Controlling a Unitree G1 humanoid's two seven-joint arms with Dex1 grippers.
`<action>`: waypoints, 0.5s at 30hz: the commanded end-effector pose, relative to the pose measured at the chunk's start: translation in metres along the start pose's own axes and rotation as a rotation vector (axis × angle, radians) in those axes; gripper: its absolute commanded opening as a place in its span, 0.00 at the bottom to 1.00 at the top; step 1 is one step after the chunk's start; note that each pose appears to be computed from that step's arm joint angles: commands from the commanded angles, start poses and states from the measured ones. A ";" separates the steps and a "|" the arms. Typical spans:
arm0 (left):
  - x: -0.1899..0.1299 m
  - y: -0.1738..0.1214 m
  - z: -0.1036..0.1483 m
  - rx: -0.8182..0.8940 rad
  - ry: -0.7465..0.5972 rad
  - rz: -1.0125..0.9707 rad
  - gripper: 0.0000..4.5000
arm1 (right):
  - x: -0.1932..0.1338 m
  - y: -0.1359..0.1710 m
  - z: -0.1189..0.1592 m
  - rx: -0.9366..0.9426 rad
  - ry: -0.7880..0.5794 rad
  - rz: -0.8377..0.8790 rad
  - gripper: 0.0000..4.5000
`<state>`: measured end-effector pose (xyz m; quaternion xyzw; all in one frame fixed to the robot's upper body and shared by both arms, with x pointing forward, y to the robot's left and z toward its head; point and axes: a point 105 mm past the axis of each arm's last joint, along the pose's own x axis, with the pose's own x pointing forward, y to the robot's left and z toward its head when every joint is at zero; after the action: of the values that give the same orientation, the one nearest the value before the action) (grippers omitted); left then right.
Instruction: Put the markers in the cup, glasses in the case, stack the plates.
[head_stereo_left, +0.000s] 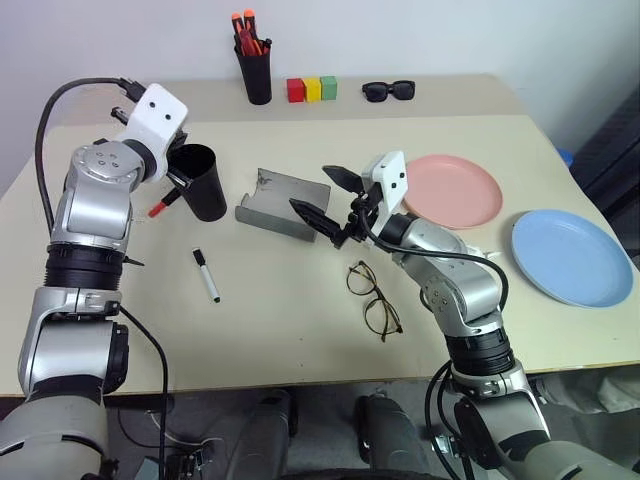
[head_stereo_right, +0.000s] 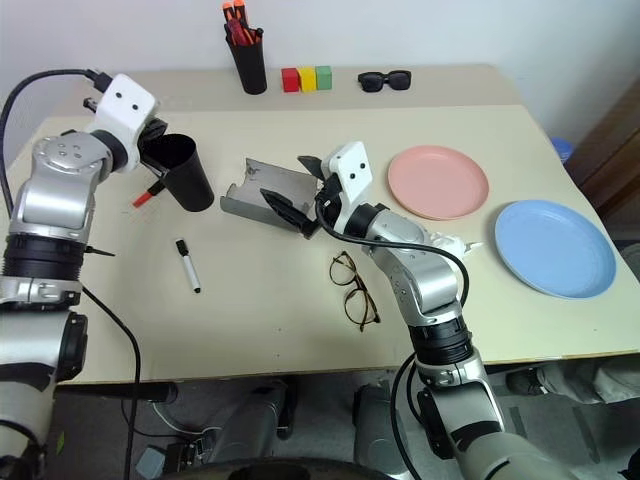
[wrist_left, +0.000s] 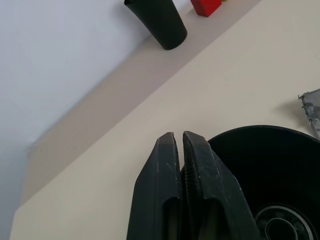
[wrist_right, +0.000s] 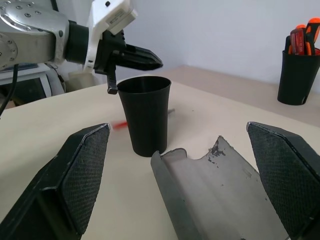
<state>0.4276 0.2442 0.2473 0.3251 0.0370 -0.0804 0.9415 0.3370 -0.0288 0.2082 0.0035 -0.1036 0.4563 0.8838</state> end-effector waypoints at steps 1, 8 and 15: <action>-0.007 0.025 0.018 -0.030 -0.069 0.122 0.01 | 0.004 0.005 0.016 -0.041 -0.048 0.022 1.00; -0.033 0.083 -0.009 -0.249 -0.012 0.469 0.01 | 0.003 0.004 0.016 -0.042 -0.047 0.013 1.00; -0.046 0.067 -0.069 -0.381 0.176 0.435 0.53 | 0.002 0.005 0.015 -0.037 -0.042 0.016 1.00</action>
<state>0.3941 0.3487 0.2344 0.1488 0.0649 0.1749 0.9711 0.3375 -0.0295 0.2079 0.0024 -0.1023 0.4535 0.8854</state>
